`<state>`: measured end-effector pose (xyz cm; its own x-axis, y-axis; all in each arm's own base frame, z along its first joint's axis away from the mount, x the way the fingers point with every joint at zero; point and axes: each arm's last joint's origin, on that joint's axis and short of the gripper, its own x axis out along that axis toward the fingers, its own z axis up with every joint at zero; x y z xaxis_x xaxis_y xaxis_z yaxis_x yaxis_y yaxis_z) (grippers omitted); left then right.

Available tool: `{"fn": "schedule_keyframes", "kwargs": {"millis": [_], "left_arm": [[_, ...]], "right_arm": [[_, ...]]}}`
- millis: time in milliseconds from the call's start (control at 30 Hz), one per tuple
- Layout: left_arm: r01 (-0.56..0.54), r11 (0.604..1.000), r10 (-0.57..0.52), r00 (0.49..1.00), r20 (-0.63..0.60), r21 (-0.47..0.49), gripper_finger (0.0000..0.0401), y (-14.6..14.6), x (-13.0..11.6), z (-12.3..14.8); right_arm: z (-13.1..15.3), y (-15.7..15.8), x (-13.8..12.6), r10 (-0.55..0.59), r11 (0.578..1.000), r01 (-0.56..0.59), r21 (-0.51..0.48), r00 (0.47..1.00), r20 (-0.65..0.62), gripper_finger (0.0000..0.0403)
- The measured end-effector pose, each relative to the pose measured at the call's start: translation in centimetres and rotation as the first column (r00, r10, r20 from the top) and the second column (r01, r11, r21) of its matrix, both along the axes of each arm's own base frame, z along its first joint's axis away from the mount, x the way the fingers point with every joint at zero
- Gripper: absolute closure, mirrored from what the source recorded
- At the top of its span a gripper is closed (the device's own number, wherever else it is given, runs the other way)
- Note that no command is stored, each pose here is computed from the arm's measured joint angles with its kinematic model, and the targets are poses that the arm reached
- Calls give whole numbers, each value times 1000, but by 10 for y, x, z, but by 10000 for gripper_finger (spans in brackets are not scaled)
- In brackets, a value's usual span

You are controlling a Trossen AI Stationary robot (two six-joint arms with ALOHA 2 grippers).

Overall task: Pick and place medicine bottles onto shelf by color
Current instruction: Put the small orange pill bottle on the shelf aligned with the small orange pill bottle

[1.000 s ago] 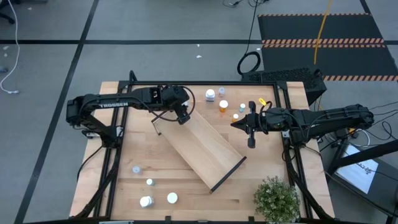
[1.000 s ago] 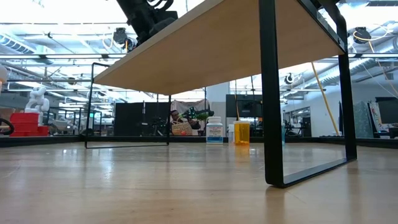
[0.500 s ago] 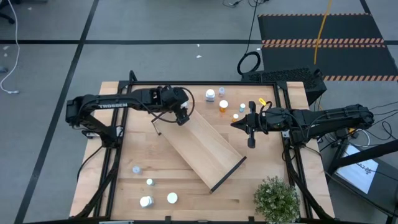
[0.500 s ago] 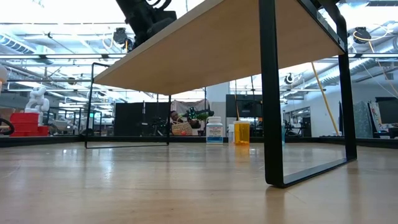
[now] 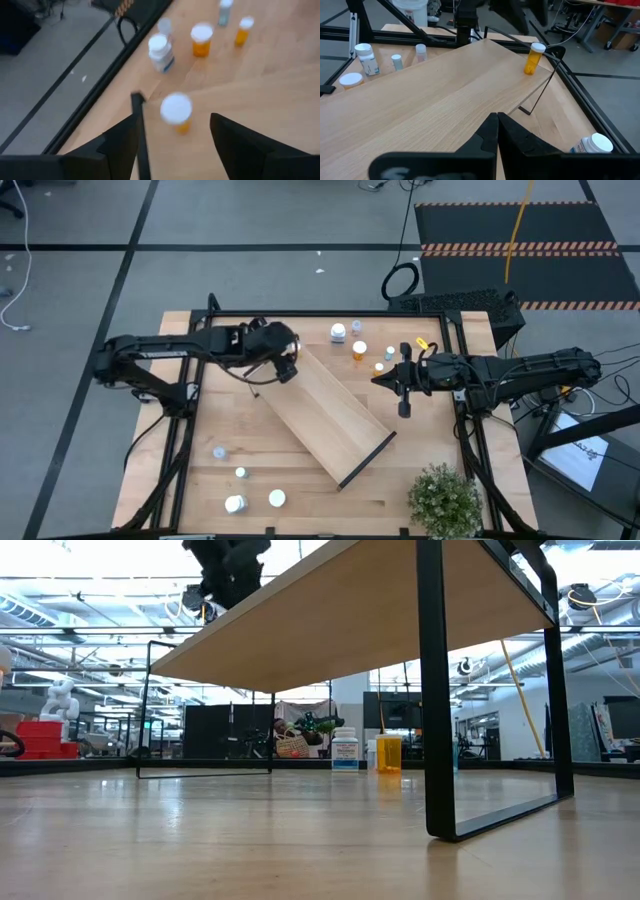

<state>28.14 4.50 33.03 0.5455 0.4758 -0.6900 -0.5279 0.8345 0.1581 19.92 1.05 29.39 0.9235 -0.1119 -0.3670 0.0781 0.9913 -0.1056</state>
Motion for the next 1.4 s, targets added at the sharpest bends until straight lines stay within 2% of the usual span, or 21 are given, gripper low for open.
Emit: {"fn": "schedule_keyframes", "kwargs": {"millis": [433,500,867,1133,1400], "left_arm": [[102,994,-104,993,54,30,158,-51,-36,27],[109,993,-110,993,32,34,158,-61,-43,26],[153,988,-155,985,77,31,158,-112,-66,28],[281,959,-276,953,122,-31,158,-160,-85,16],[349,931,-334,932,140,-104,158,-198,-112,-22]], "right_arm": [[1,0,0,-20,998,19,65,1000,15,403],[1,0,0,-25,997,24,78,1000,17,403],[1,3,0,-46,986,42,161,999,23,403],[1,18,-1,1,975,-7,223,1000,26,403],[6,35,-3,58,966,-78,249,995,87,403]]}}
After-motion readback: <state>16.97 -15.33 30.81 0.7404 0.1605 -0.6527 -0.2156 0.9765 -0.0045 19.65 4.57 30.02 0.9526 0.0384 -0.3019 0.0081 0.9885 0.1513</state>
